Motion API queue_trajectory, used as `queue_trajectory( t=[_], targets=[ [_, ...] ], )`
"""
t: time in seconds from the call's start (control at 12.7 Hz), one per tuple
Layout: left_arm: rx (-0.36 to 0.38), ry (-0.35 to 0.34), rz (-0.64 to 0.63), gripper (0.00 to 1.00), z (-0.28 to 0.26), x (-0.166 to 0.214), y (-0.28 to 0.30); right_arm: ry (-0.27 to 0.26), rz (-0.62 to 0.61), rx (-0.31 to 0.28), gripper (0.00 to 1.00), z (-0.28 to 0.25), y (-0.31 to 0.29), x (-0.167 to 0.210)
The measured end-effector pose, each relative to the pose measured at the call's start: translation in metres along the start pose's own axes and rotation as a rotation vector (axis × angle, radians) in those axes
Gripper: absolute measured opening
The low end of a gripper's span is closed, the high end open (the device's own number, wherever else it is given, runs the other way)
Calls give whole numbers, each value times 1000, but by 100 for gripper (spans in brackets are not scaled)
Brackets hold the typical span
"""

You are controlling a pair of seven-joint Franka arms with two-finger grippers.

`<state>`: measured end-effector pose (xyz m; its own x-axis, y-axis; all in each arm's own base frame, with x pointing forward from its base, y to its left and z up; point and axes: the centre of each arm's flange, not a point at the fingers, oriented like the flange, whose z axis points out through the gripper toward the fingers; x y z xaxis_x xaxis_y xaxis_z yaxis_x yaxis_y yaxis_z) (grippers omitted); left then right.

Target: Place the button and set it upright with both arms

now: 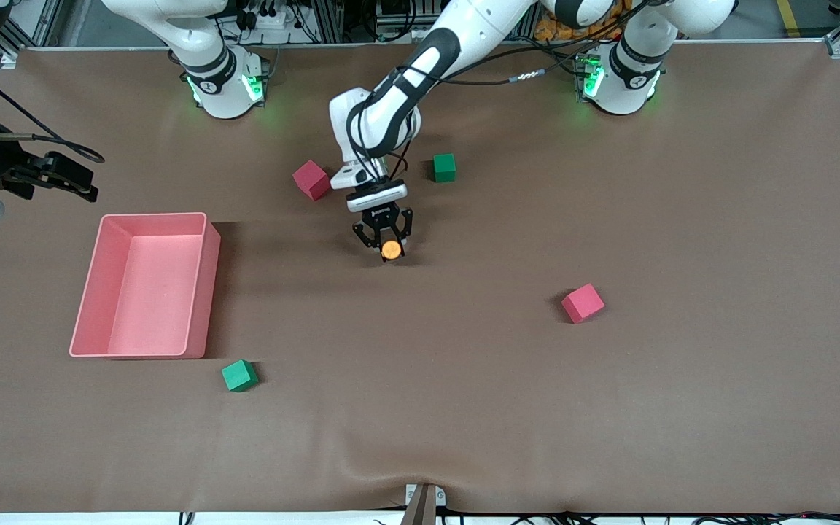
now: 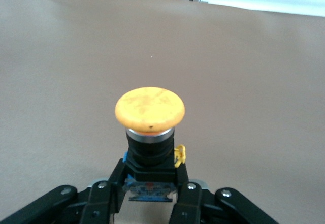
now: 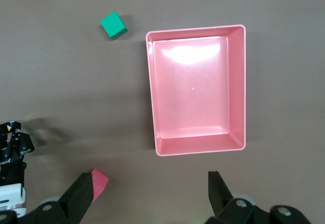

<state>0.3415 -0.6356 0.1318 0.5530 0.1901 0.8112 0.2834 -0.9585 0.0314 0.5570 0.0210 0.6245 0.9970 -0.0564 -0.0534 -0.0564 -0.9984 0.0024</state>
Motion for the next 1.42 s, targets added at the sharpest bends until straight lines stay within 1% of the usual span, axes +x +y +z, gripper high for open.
queue_trajectory(
  t=[0.08,0.24,0.39,0.55,0.63,0.71,0.87,0.94,1.02,1.18,1.26,1.34,1.42],
  targets=[
    [-16,33,0,41,8,-11,-4,11,2,1,100,3,0,4],
    [-36,77,17,41,17,-31,-10,21,8,2,100,12,2,12],
    [-29,123,45,41,18,-47,-16,9,8,2,100,21,1,17],
    [-19,146,55,42,15,-53,-18,4,7,-1,100,24,1,18],
    [-16,150,58,49,15,-55,-18,4,7,-2,100,24,1,18],
    [-14,150,57,59,15,-55,-19,3,5,-8,100,24,1,18],
    [14,123,29,82,7,-59,-18,-4,-9,-38,100,24,-4,15],
    [34,94,5,94,-3,-62,-16,-13,-18,-50,100,24,-8,13],
    [51,61,-20,100,-19,-66,-12,-16,-23,-55,100,23,-10,11],
    [108,-14,-33,100,-60,-65,-6,-15,-22,-59,100,20,-10,10],
    [161,-68,-11,100,-81,-60,-6,-14,-21,-60,100,20,-9,9],
    [216,-120,23,100,-99,-51,-7,-14,-21,-60,100,20,-9,9],
    [244,-161,46,100,-113,-37,-6,-14,-21,-60,100,20,-9,9]
  ],
)
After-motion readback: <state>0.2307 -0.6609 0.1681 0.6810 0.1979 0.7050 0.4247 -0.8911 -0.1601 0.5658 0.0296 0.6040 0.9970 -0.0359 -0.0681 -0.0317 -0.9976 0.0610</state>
